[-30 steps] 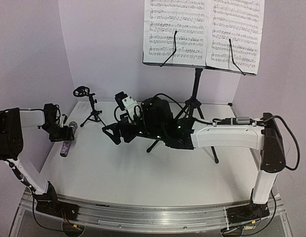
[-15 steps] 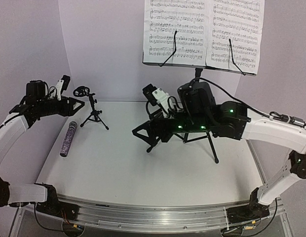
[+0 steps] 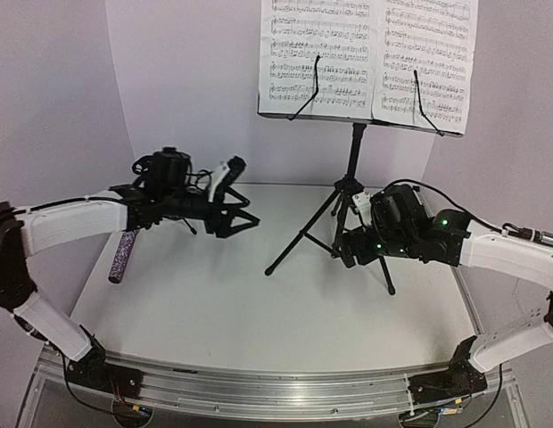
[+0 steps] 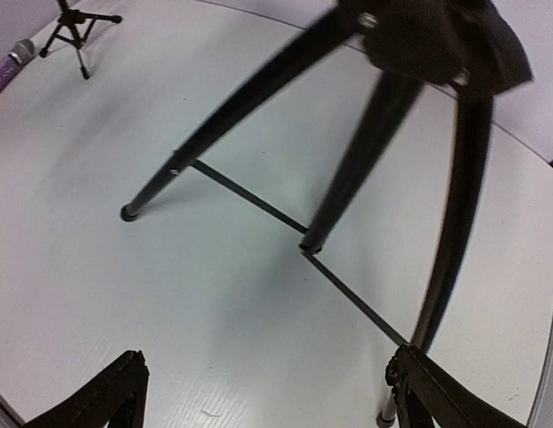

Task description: Pack up the instrument practice props

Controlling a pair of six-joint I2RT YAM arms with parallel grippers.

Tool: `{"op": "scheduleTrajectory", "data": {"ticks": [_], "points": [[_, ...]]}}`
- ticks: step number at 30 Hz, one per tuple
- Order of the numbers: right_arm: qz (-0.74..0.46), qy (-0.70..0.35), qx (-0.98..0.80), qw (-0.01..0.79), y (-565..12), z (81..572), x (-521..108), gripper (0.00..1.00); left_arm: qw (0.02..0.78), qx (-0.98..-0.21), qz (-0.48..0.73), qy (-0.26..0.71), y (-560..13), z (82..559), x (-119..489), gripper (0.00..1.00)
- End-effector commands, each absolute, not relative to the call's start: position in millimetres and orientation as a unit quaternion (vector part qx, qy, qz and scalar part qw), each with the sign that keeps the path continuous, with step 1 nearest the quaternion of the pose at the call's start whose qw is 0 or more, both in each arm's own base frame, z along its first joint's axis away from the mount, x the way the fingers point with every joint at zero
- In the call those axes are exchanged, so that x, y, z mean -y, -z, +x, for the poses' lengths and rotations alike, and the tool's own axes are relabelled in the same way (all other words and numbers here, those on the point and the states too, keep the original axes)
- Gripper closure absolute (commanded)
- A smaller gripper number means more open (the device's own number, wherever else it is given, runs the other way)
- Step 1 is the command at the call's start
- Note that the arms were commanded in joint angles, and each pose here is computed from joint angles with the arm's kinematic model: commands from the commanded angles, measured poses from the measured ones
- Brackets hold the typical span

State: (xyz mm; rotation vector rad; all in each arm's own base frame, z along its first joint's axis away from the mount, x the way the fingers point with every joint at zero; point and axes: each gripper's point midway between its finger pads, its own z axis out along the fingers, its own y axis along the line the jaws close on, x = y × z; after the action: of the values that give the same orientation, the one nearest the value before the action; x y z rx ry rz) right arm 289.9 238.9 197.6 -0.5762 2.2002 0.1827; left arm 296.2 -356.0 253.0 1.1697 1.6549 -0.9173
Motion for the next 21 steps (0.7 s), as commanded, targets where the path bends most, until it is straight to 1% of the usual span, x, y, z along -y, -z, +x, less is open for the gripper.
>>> {"op": "scheduleTrajectory", "data": {"ticks": [1,3,5,8,10,12,13,15,16,17,19,20,21], "points": [[-0.181,-0.043,-0.866,0.464,-201.9,317.0,-195.9,0.09,0.481,-0.622,0.517,0.338,-233.9,318.5,403.8,0.24],[-0.172,-0.035,-0.858,0.482,-198.4,329.5,-182.7,0.1,0.466,-0.634,0.518,0.337,-209.6,331.9,422.6,0.23],[-0.188,-0.044,-0.848,0.493,-196.6,339.7,-184.7,0.1,0.458,-0.647,0.51,0.334,-190.3,349.6,436.9,0.23],[-0.202,-0.058,-0.842,0.497,-193.9,361.4,-193.3,0.1,0.478,-0.634,0.518,0.319,-173.0,370.2,452.6,0.23],[-0.203,-0.054,-0.842,0.497,-190.3,377.1,-194.5,0.12,0.485,-0.627,0.524,0.31,-162.4,378.6,458.8,0.23],[-0.201,-0.064,-0.835,0.508,-191.0,388.5,-197.5,0.16,0.481,-0.629,0.527,0.31,-151.9,382.7,463.2,0.24],[-0.206,-0.071,-0.832,0.51,-189.9,390.5,-201.3,0.2,0.478,-0.628,0.529,0.312,-147.7,382.4,464.7,0.25],[-0.218,-0.077,-0.828,0.511,-186.4,392.6,-206.3,0.33,0.472,-0.627,0.531,0.319,-138.7,380.0,468.5,0.31],[-0.226,-0.079,-0.827,0.508,-183.3,391.8,-208.3,0.4,0.47,-0.625,0.534,0.322,-135.9,377.3,471.0,0.34],[-0.233,-0.082,-0.827,0.505,-180.3,390.4,-210.3,0.48,0.467,-0.621,0.539,0.326,-133.6,373.9,473.6,0.41],[-0.246,-0.087,-0.825,0.501,-176.6,387.2,-213.7,0.6,0.462,-0.621,0.541,0.33,-131.1,369.8,476.6,0.66],[-0.254,-0.088,-0.824,0.499,-175.6,386.3,-215.1,0.65,0.46,-0.623,0.538,0.333,-130.4,369.0,476.2,0.8],[-0.259,-0.089,-0.823,0.498,-174.4,385.9,-216.0,0.69,0.458,-0.626,0.536,0.333,-129.8,368.1,474.9,0.92]]}}
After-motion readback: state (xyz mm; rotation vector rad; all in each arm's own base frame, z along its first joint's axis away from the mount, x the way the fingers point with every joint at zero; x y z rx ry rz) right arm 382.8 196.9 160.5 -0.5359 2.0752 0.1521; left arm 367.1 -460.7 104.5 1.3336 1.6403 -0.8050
